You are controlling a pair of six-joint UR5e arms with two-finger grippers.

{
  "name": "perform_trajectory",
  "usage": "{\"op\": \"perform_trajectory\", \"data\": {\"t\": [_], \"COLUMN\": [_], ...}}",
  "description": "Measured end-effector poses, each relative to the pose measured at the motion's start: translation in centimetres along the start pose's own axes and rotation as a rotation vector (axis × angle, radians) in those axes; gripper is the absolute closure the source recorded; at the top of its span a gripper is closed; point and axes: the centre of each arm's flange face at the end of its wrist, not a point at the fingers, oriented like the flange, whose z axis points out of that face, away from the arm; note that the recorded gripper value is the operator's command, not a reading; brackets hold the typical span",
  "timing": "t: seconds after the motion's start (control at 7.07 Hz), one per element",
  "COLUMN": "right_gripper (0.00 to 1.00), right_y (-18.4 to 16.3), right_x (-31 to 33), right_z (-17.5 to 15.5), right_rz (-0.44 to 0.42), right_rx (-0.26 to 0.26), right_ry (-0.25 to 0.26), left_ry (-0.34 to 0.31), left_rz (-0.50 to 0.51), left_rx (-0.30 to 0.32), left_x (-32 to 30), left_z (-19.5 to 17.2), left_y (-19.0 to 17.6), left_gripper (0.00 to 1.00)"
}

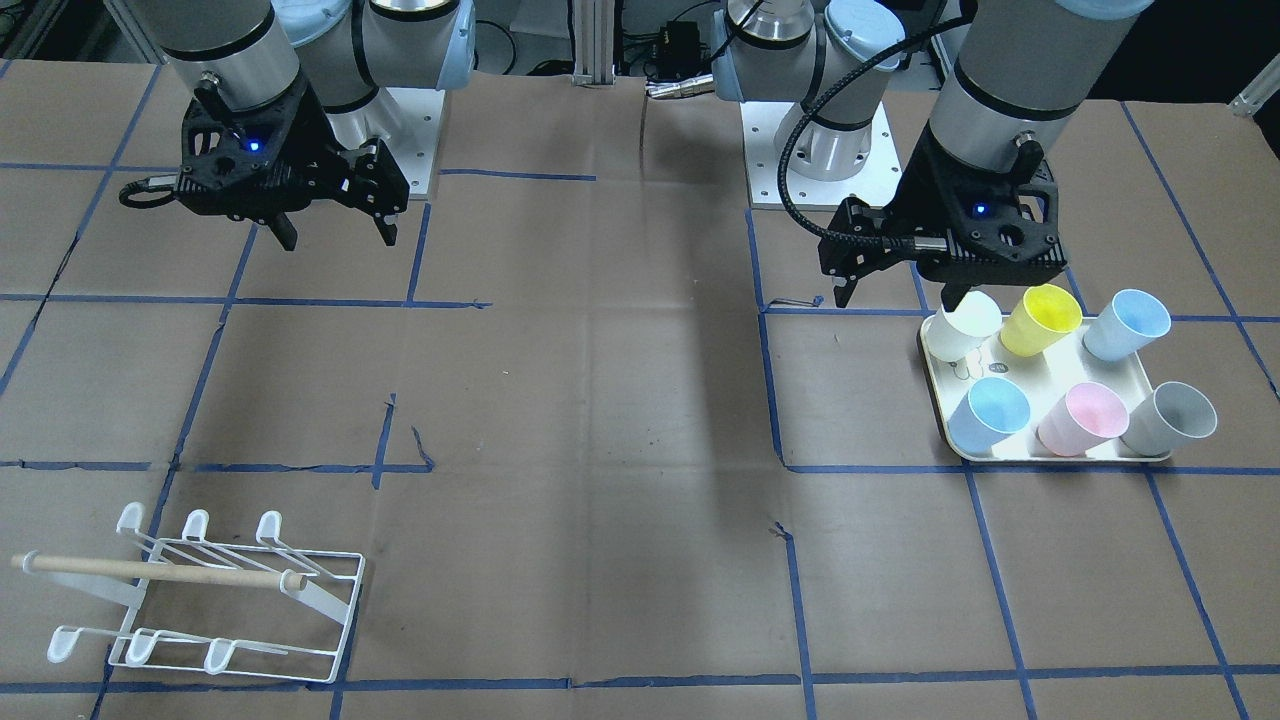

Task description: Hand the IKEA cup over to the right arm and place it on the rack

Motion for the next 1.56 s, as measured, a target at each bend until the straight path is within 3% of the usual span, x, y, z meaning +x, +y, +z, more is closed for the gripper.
{"op": "perform_trajectory", "data": {"t": [1.56], "right_gripper": [0.0], "right_y": [0.12], "right_x": [-0.12], "right_z": [-0.1], "right_rz": [-0.002], "right_rx": [0.001], "right_ry": [-0.007], "left_ry": [-0.002], "left_rz": [0.024], "left_rx": [-0.004], "left_x": [-0.33], "left_z": [0.17], "left_y": [0.65], "left_gripper": [0.0]}}
